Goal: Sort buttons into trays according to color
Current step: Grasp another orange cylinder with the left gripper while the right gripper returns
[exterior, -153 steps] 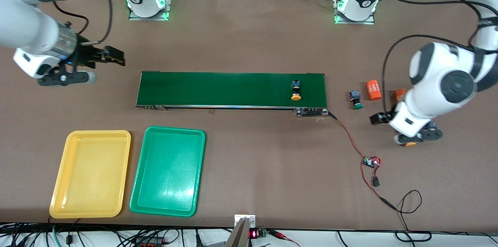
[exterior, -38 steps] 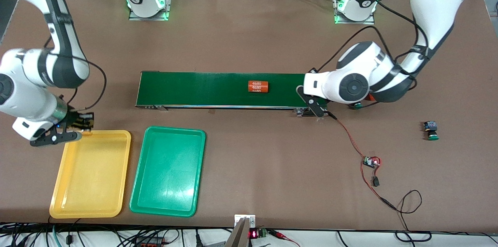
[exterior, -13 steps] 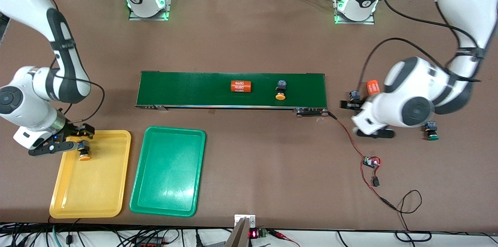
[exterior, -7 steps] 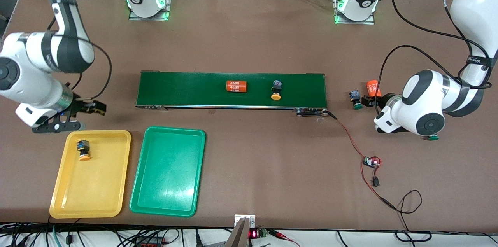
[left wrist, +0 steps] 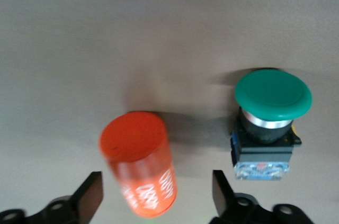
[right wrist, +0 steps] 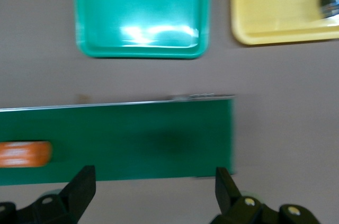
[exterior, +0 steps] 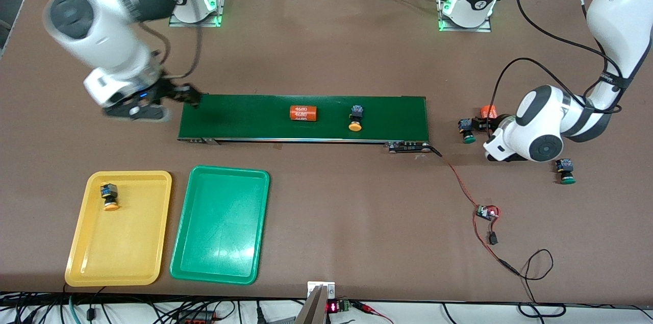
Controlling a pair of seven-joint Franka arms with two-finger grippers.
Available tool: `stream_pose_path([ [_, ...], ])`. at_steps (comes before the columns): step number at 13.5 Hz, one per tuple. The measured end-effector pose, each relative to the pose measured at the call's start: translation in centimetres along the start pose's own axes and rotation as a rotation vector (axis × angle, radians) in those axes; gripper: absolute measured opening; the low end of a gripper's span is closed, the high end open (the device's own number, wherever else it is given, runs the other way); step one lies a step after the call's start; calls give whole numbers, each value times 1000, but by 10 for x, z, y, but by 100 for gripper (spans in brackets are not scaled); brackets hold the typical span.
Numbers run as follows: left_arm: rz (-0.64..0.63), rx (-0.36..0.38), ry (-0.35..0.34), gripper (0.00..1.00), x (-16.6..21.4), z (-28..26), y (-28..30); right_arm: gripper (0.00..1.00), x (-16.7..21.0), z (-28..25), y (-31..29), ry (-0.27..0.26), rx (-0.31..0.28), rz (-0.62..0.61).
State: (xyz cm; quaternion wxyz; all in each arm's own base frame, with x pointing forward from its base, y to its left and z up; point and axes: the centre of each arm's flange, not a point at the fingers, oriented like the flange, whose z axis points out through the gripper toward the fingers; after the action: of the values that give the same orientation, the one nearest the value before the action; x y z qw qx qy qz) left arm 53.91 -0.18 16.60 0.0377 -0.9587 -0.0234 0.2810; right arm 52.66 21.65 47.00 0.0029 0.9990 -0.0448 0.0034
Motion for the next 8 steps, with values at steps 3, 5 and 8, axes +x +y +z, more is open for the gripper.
stream_pose_path([
  [3, 15, 19, 18, 67, -1, 12, -2, 100, -55, 2, -92, 59, 52, 74],
  [5, 12, 30, 21, 50, -1, 10, -7, 100, -67, 9, -105, 67, 60, 89],
  [8, 30, 63, 10, 50, -9, -27, 3, 100, -80, 26, -125, 75, 18, 109],
])
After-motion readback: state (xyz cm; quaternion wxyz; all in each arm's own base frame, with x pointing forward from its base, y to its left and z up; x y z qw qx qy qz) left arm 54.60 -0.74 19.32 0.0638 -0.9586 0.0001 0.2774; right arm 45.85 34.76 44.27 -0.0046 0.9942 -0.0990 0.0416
